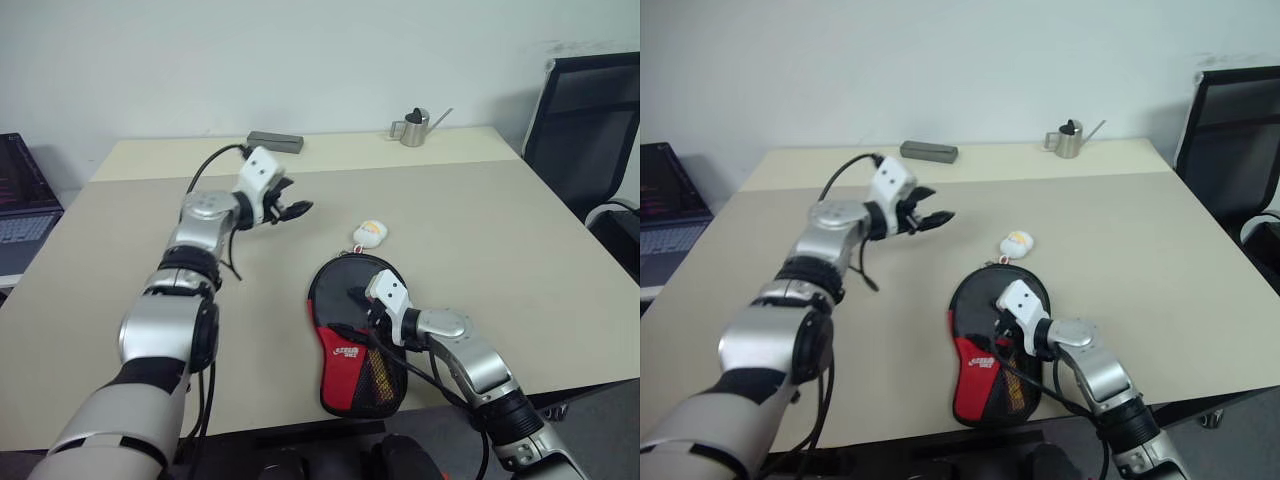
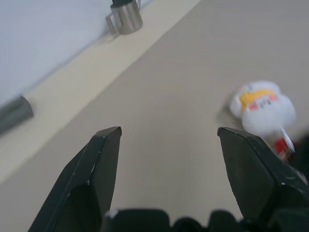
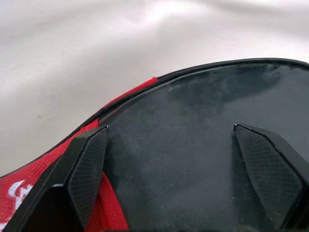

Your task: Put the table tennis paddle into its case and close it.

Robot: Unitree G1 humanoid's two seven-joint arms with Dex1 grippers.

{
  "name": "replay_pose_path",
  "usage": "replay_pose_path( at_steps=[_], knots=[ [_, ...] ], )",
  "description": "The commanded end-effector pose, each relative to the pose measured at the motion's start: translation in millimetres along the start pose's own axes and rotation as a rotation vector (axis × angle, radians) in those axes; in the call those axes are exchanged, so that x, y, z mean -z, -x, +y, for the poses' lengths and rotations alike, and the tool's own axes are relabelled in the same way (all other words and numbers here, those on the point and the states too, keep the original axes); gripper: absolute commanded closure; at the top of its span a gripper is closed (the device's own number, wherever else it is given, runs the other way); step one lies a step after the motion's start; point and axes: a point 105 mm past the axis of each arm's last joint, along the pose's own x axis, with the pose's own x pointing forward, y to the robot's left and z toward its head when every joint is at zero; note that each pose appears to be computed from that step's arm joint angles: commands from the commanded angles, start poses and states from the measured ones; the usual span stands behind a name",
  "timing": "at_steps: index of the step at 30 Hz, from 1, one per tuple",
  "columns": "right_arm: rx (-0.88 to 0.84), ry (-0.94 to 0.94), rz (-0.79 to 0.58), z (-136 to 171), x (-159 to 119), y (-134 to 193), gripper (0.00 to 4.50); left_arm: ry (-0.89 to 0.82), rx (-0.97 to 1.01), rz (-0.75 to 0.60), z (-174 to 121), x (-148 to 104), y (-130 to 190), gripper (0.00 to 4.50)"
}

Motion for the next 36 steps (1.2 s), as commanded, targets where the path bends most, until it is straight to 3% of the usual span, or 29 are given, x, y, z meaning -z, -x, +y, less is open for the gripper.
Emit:
replay_pose_path(
  at_steps=[1, 9, 16, 22, 25, 32, 36],
  knots=[
    [0.002, -0.009, 0.007, -10.3, 5.4, 6.7, 0.00, 0.033, 0.051, -0.125, -11.1, -20.9, 19.8, 1.04],
    [0.003, 0.102, 0.001, -36.1, 2.8, 19.6, 0.00, 0.192, 0.122, -0.137, -70.6, -10.7, 42.7, 1.04],
    [-0.023, 0.171, -0.020, -46.5, -9.2, 42.3, 0.00, 0.226, 0.172, -0.159, -85.5, -20.7, 39.1, 1.04],
    [-0.061, 0.107, -0.136, -34.7, -62.6, 73.8, 0.00, 0.228, 0.219, -0.175, -96.7, -27.0, 35.0, 1.04],
    [-0.052, 0.077, -0.144, -33.4, -75.6, 91.3, 0.00, 0.221, 0.250, -0.181, -106.0, -28.7, 30.1, 1.04],
    [0.165, 0.055, -0.087, -67.4, -76.5, 141.2, 0.00, 0.256, 0.424, -0.147, -152.3, -21.0, 5.7, 1.04],
    [0.211, 0.027, -0.065, -71.1, -73.2, 159.9, 0.00, 0.244, 0.490, -0.102, -170.5, -8.0, -8.5, 1.04]
  ],
)
